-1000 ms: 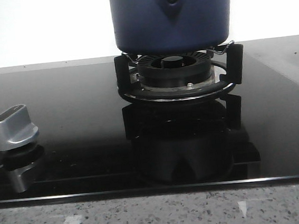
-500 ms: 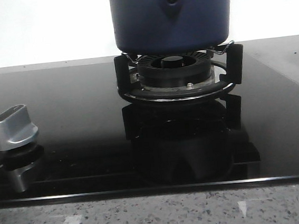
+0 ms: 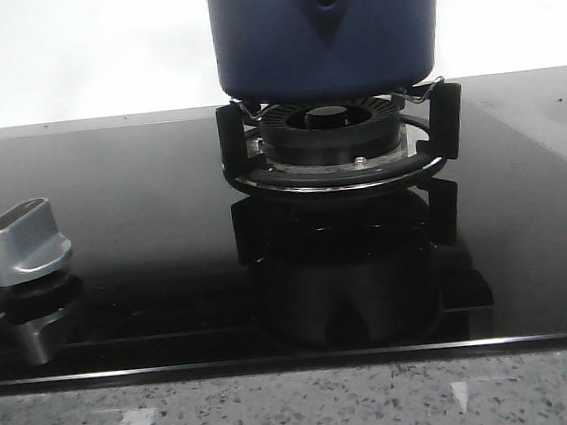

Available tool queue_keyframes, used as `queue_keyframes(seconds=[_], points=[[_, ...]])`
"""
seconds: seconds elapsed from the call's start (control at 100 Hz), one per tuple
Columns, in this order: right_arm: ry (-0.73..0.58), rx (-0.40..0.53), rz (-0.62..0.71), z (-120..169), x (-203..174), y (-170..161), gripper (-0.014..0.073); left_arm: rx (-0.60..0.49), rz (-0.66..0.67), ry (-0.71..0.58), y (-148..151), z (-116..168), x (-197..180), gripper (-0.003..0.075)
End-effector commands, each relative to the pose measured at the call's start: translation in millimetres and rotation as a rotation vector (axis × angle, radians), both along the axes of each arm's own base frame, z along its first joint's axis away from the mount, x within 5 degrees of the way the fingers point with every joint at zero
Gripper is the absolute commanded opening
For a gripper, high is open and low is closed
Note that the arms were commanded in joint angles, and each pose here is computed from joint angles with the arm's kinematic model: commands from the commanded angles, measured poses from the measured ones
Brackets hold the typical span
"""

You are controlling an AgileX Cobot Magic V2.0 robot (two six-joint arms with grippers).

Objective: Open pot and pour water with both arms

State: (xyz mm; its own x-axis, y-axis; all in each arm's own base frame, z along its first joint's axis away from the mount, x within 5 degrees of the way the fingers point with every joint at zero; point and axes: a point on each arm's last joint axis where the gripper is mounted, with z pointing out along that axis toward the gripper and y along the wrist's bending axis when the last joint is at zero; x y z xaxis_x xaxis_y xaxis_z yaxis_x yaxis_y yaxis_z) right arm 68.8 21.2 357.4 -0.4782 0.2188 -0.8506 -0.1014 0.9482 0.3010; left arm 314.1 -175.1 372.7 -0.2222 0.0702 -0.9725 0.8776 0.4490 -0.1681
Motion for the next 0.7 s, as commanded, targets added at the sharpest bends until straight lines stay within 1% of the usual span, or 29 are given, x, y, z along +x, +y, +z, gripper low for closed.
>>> queue_keyframes(seconds=[0.0,0.16,0.3,0.42,0.69], points=[[-0.079,0.014,-0.011,14,4,0,0.0393,-0.067,-0.03,-0.048,-3,25,-6,0.0526],[-0.072,0.013,-0.008,13,3,0,0.0393,-0.06,-0.064,-0.037,-6,20,-3,0.0559],[-0.062,0.012,-0.005,13,3,0,0.0393,-0.06,-0.077,-0.022,-12,15,-2,0.0559],[-0.06,0.02,-0.001,13,3,1,0.0393,-0.055,-0.111,-0.016,-25,12,-6,0.0559],[-0.056,0.025,0.002,12,3,1,0.0393,-0.047,-0.069,-0.051,-41,18,-3,0.0559]])
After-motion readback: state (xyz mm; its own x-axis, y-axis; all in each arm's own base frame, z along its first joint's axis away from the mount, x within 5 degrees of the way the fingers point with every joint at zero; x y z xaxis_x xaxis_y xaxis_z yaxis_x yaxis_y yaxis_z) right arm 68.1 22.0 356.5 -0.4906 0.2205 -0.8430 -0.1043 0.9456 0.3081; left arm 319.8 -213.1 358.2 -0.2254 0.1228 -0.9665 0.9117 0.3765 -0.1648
